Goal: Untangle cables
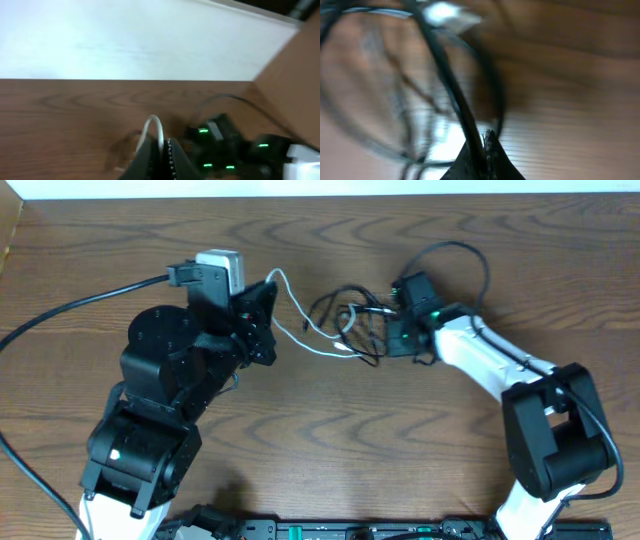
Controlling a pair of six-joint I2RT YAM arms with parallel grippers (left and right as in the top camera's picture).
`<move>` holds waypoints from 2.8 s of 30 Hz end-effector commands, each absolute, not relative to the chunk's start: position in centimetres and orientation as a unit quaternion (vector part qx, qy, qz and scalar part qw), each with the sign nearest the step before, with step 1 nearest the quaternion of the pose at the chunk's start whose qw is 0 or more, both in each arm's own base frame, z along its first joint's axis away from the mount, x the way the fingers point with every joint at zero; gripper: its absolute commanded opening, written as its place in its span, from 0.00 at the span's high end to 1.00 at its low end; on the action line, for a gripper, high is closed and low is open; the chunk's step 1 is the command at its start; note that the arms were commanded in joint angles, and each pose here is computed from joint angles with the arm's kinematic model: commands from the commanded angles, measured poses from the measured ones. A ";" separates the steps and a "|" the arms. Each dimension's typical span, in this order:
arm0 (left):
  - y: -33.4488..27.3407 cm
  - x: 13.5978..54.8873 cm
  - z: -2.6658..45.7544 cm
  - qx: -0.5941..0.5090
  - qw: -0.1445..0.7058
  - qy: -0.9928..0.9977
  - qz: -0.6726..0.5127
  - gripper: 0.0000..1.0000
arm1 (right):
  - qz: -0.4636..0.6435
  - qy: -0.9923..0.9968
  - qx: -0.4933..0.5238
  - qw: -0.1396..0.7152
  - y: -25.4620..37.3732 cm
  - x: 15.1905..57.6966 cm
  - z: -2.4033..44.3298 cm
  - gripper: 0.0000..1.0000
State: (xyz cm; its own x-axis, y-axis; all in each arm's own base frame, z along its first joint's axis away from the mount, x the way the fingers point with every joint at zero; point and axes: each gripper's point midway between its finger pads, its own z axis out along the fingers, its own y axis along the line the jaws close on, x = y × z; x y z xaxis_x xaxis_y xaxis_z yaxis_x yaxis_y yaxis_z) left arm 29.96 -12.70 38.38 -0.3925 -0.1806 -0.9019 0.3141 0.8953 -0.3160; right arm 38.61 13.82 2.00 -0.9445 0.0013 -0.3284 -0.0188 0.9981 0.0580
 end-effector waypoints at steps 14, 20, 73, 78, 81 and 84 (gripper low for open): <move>-3.5 34.6 34.6 -0.033 0.544 0.838 -0.014 0.92 | -0.096 0.960 0.230 0.130 -5.0 38.1 1.3 0.99; 0.7 37.7 32.5 -0.078 0.527 0.846 0.026 0.92 | -0.090 0.950 0.278 0.114 -9.4 36.9 1.1 0.99; -5.4 40.7 24.7 0.026 0.424 0.900 -0.100 0.92 | -0.137 0.965 0.056 0.219 4.9 43.6 10.7 0.99; -6.2 40.6 24.8 0.036 0.421 0.898 -0.121 0.92 | -0.085 0.975 -0.026 0.204 7.2 43.7 10.7 0.47; -6.2 40.6 24.8 0.037 0.421 0.898 -0.121 0.93 | -0.055 0.976 -0.070 0.197 8.6 43.4 10.7 0.43; -6.5 40.4 24.8 0.041 0.419 0.898 -0.130 0.92 | -0.051 0.975 -0.083 0.197 9.2 43.3 10.8 0.43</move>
